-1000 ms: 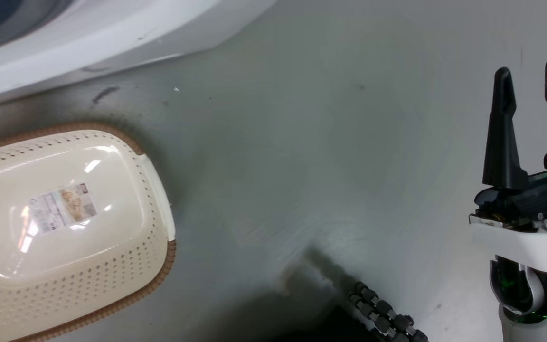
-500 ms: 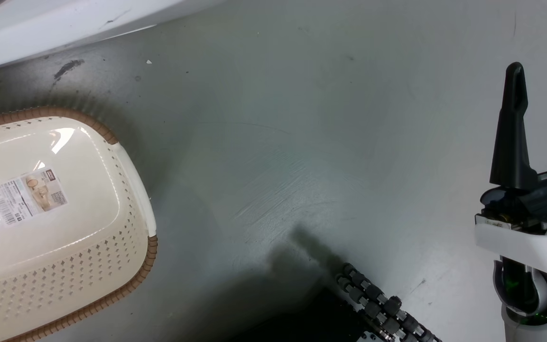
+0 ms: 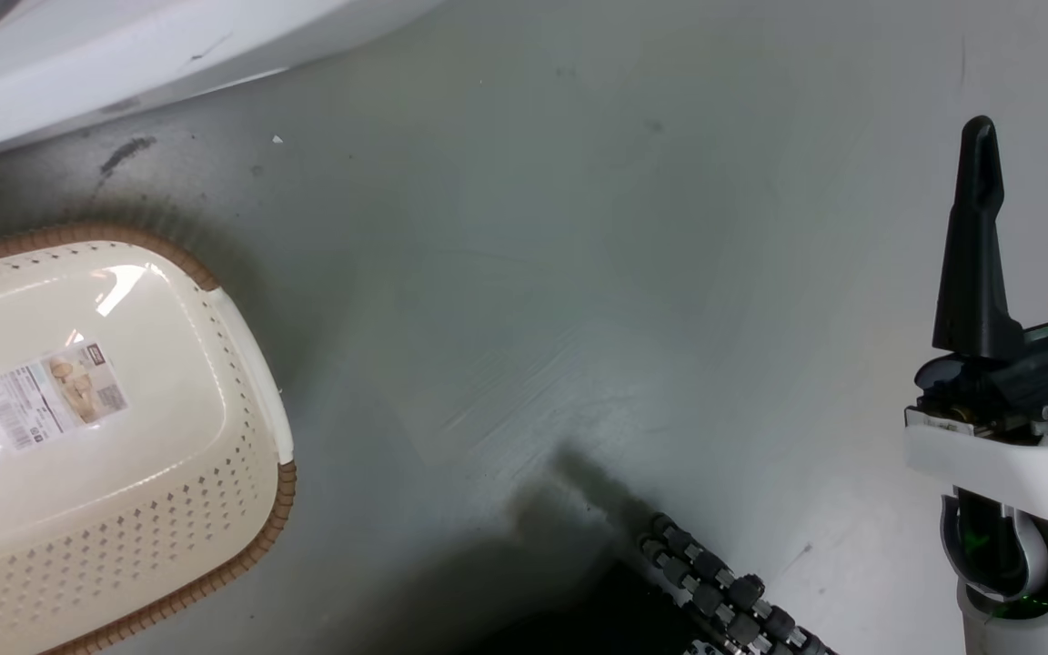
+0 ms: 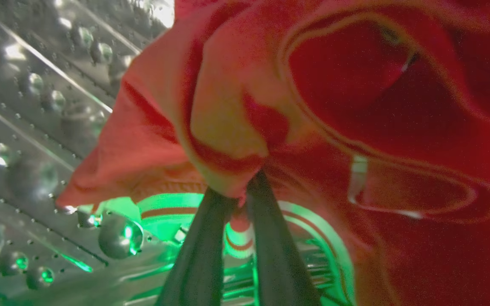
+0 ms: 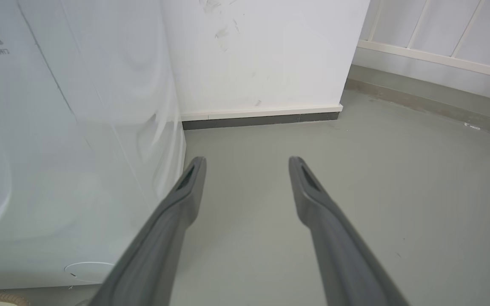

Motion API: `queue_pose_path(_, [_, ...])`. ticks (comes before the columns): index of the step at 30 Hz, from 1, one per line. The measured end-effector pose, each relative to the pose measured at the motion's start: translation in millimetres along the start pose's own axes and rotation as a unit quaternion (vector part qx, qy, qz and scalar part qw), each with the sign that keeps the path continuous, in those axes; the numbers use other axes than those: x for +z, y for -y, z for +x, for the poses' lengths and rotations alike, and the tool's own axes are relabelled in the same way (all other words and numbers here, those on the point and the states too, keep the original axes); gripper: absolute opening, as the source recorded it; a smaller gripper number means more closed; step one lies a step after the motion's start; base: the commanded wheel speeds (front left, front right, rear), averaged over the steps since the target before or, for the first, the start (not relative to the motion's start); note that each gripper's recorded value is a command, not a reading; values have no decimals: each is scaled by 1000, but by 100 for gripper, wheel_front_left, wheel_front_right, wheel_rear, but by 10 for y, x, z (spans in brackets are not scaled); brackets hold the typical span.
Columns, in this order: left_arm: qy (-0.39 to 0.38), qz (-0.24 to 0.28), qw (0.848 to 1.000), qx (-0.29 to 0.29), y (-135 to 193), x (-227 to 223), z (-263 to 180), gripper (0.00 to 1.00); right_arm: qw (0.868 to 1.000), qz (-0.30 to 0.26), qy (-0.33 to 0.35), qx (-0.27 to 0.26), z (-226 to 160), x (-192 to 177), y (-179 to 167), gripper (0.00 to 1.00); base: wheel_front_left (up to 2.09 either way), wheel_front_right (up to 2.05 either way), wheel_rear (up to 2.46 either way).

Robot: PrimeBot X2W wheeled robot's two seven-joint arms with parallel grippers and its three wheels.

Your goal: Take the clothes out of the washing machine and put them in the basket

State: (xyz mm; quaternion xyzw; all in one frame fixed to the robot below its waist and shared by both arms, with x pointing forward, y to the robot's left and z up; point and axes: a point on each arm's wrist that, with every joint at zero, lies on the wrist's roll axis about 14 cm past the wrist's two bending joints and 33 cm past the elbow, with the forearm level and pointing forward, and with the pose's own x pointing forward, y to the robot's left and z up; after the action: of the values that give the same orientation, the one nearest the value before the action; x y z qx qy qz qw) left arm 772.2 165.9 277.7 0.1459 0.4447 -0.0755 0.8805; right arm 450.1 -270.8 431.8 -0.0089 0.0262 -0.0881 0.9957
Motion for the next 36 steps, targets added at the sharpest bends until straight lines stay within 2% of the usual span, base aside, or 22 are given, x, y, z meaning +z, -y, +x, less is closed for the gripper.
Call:
queue_pose_path(7, [95,-1,995,-15,75,278,-261,0,1000,-5,26,6,-27,210,-26,100,0,0,0])
queue_pose_path(17, [218,-2,976,-25,96,440,-834,0,997,-5,69,27,-86,536,-157,100,0,0,0])
queue_pose_path(23, [246,-5,969,-30,124,288,-1114,0,995,1,87,43,-152,677,-265,100,0,0,0])
queue_pose_path(36, [337,-30,941,-24,221,-48,-1742,0,991,6,115,63,-405,949,-396,100,0,0,0])
